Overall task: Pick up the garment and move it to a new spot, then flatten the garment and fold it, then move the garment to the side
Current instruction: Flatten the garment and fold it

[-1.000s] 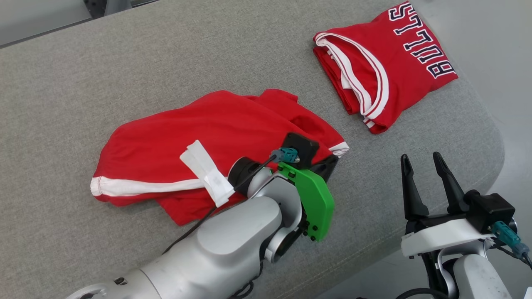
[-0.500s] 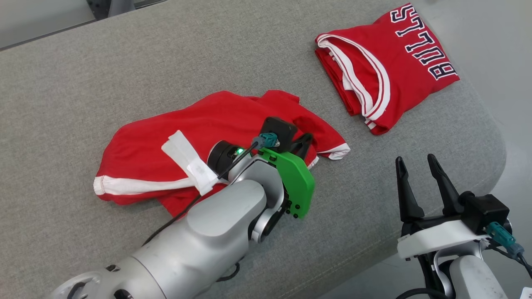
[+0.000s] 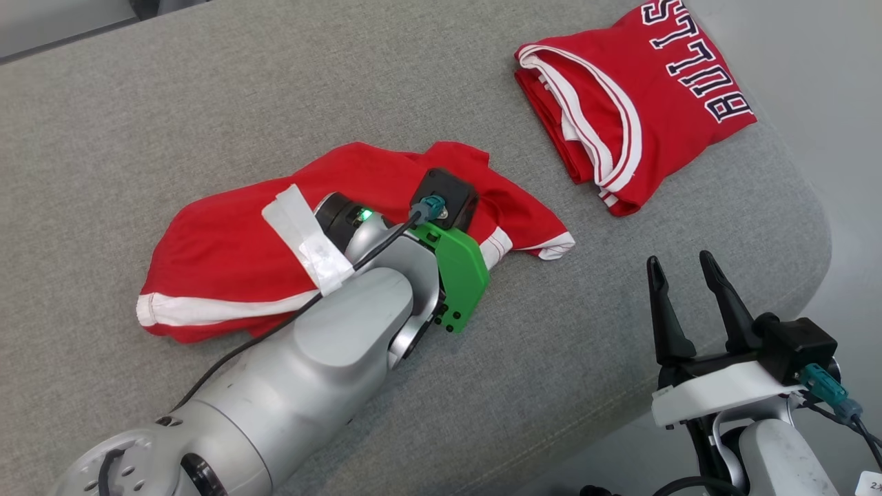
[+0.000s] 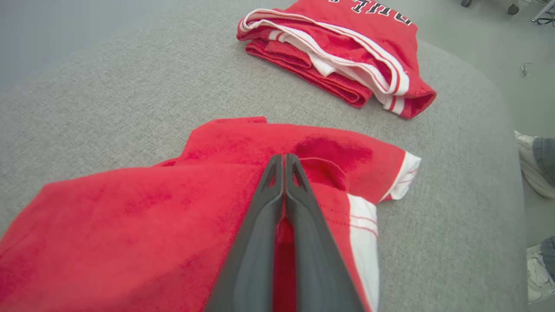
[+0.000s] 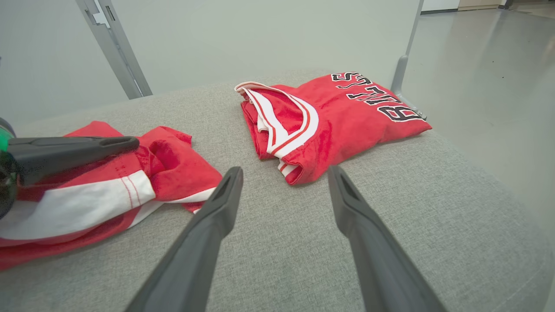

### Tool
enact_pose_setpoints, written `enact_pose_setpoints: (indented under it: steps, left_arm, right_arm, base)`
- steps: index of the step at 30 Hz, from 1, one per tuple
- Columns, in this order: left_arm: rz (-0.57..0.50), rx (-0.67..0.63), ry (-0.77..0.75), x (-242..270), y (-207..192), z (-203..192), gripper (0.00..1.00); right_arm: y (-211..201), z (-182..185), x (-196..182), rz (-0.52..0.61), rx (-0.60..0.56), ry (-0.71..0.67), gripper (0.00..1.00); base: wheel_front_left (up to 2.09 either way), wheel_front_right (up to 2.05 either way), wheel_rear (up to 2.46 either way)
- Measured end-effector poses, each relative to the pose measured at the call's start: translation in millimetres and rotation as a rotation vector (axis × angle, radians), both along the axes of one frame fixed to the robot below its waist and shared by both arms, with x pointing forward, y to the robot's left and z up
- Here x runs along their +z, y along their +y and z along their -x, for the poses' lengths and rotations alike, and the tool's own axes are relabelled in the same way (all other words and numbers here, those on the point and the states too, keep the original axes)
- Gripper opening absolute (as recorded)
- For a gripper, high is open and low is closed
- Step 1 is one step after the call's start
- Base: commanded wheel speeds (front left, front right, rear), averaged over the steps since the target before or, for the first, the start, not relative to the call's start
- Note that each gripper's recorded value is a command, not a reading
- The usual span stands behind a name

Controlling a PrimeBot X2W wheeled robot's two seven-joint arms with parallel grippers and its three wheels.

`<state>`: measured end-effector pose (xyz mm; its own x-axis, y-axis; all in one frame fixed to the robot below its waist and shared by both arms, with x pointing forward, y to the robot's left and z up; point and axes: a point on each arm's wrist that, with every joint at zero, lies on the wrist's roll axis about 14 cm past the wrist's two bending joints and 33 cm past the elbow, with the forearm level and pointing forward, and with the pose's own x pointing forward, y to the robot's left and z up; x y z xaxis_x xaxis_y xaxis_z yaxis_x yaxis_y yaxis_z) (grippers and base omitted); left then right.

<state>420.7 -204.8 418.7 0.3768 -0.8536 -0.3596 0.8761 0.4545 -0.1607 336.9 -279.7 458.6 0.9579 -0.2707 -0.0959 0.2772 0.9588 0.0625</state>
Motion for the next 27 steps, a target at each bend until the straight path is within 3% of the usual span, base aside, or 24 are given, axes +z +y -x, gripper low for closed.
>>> enact_pose_setpoints:
  steps: [4,5,7,8,9,20,23,27]
  left_arm:
    - [-0.035,-0.014,-0.012,-17,6,1,0.04]
    - [-0.038,-0.016,-0.006,-20,7,2,0.11]
    - [-0.026,-0.014,-0.008,-18,9,2,0.37]
    - [-0.012,-0.007,-0.007,-16,9,1,0.73]
    - [0.005,0.0,-0.003,-12,10,1,1.0]
    - [0.314,0.157,0.005,71,20,-5,1.0]
    - [0.342,0.207,-0.005,78,35,-9,1.0]
    - [0.323,0.339,-0.037,74,89,-17,1.0]
  right_arm:
    - [-3,1,-2,0.001,-0.011,0.008,1.0]
    - [-4,1,-2,0.002,-0.013,0.008,1.0]
    - [-6,1,-2,0.005,-0.018,0.008,1.0]
    - [-6,0,-2,0.008,-0.016,0.007,1.0]
    - [-6,-1,-1,0.012,-0.013,0.005,1.0]
    - [-2,-24,48,0.132,0.037,-0.135,1.0]
    - [2,-29,60,0.152,0.056,-0.171,1.0]
    - [10,-33,74,0.181,0.098,-0.215,1.0]
  base:
    - [0.0,0.0,0.0]
    - [0.0,0.0,0.0]
    - [0.0,0.0,0.0]
    - [0.0,0.0,0.0]
    - [0.0,0.0,0.0]
    - [0.0,0.0,0.0]
    - [0.0,0.0,0.0]
    - [0.0,0.0,0.0]
